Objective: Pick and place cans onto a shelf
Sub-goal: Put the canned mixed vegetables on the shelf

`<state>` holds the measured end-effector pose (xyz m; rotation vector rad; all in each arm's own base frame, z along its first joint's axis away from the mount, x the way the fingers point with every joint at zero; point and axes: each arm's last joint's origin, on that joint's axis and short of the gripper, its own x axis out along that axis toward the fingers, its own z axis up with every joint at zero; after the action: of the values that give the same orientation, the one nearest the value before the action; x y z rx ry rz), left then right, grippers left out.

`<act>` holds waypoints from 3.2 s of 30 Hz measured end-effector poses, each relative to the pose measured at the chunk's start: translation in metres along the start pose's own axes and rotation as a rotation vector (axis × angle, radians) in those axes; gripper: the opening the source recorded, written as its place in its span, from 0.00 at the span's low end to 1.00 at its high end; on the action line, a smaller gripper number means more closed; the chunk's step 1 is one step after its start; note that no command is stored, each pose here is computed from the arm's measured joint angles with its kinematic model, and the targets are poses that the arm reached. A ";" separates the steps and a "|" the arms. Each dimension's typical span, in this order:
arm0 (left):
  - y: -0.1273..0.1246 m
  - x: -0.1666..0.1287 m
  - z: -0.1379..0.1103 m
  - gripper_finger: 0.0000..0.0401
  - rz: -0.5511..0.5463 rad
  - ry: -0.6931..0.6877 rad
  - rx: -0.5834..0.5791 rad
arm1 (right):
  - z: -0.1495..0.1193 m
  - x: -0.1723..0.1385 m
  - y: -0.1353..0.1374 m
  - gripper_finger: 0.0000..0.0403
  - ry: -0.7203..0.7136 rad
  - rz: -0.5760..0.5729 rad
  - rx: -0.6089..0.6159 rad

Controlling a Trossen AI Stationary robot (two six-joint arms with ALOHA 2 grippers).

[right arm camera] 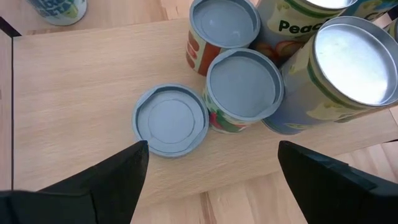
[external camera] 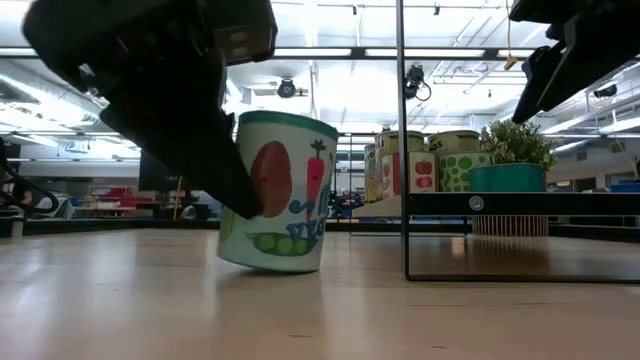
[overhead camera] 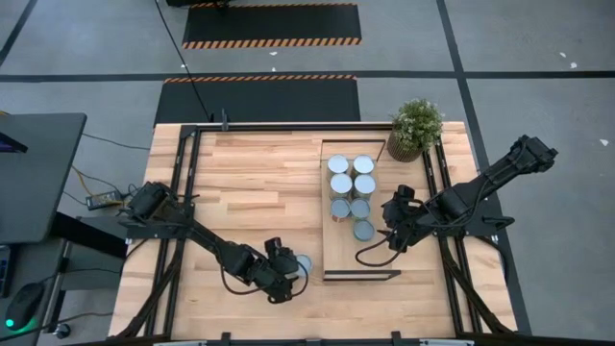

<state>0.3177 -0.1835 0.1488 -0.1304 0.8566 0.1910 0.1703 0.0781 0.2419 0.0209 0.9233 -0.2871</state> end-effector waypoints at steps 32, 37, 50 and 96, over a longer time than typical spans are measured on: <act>-0.008 0.029 -0.005 0.74 0.016 -0.104 -0.017 | 0.001 0.001 0.001 0.91 -0.004 0.009 -0.002; 0.002 0.012 0.007 0.69 0.038 -0.095 -0.003 | 0.000 -0.005 -0.003 0.91 -0.014 0.016 -0.022; 0.066 0.001 0.071 0.70 0.065 -0.199 0.041 | -0.008 -0.017 -0.018 0.91 -0.065 0.005 0.000; 0.075 0.037 0.076 0.94 -0.202 -0.191 0.300 | -0.015 -0.015 -0.021 0.91 -0.105 0.066 0.043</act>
<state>0.3810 -0.0917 0.1674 0.0818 0.6683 -0.1136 0.1451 0.0635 0.2471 0.0754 0.8110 -0.2442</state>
